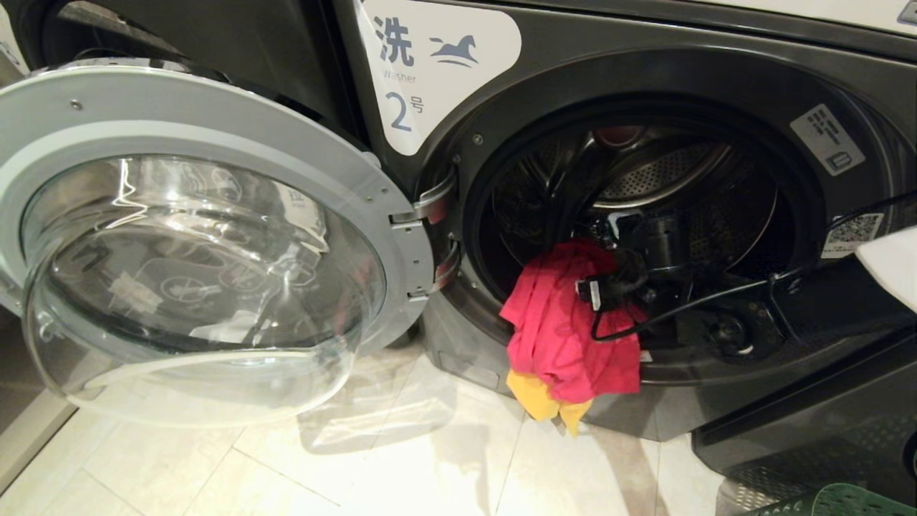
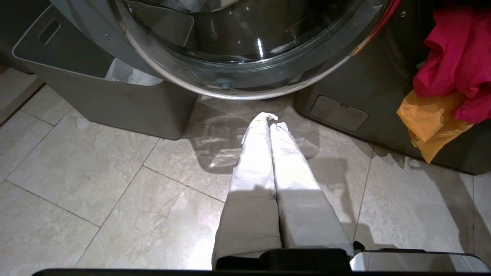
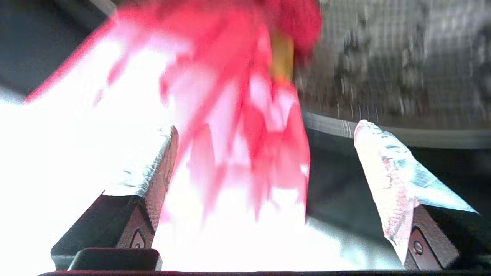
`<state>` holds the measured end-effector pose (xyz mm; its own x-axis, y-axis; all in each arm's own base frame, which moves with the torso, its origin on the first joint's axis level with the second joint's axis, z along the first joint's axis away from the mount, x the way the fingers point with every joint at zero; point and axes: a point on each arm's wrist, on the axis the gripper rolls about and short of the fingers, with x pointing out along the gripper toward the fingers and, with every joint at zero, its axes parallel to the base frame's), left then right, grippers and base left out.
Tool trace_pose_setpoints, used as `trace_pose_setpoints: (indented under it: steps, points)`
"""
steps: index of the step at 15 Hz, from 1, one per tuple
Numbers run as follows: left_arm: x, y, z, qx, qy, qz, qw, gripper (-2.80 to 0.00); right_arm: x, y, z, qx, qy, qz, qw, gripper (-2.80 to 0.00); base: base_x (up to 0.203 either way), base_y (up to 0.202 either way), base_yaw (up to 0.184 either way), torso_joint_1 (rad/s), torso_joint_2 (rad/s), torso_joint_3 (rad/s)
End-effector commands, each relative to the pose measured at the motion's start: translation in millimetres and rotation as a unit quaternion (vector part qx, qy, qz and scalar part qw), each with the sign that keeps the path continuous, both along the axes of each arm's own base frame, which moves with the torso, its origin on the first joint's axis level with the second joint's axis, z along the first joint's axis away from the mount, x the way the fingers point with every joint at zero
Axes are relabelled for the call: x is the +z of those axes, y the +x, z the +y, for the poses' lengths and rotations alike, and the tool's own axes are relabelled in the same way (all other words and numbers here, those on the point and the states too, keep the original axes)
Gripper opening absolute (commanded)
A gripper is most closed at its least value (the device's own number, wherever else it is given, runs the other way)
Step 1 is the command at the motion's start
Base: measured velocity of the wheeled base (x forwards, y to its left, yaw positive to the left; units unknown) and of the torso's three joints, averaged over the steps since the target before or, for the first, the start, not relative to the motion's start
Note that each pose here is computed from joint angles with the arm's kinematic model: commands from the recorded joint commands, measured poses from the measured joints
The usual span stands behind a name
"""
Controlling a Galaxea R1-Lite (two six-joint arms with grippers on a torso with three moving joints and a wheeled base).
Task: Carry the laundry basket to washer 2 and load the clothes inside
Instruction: Place the clothes into the washing machine
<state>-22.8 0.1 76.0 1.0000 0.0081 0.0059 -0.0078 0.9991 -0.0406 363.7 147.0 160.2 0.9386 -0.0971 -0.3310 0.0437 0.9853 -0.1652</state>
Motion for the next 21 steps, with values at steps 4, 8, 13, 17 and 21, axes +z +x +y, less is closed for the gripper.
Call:
trace_pose_setpoints:
  steps: [4, 8, 13, 17, 21]
  points:
    - [0.1, 0.0, 0.0, 0.001, 0.0, 0.0, 1.0, -2.8, -1.3, -33.6, 18.9, -0.004, 0.049, 0.07, 0.996, 0.0, 0.0, 0.0, 0.0, 0.0, 0.0, 0.0]
    - [0.1, 0.0, 0.0, 0.0, 0.0, 0.0, 1.0, -2.8, -22.7, -33.9, 32.9, -0.059, 0.151, 0.108, 0.981, 0.0, 0.0, 0.0, 0.0, 0.0, 0.0, 0.0]
    - [0.1, 0.0, 0.0, 0.001, 0.0, 0.0, 1.0, -2.8, -70.5, -4.8, 42.4, -0.108, 0.18, 0.153, 0.966, 0.0, 0.0, 0.0, 0.0, 0.0, 0.0, 0.0]
    - [0.1, 0.0, 0.0, 0.001, 0.0, 0.0, 1.0, -2.8, -81.0, 26.8, 49.9, -0.092, 0.216, 0.156, 0.959, 0.0, 0.0, 0.0, 0.0, 0.0, 0.0, 0.0]
    - [0.1, 0.0, 0.0, 0.0, 0.0, 0.0, 1.0, -2.8, -103.5, 48.7, 48.2, -0.104, 0.212, 0.165, 0.958, 0.0, 0.0, 0.0, 0.0, 0.0, 0.0, 0.0]
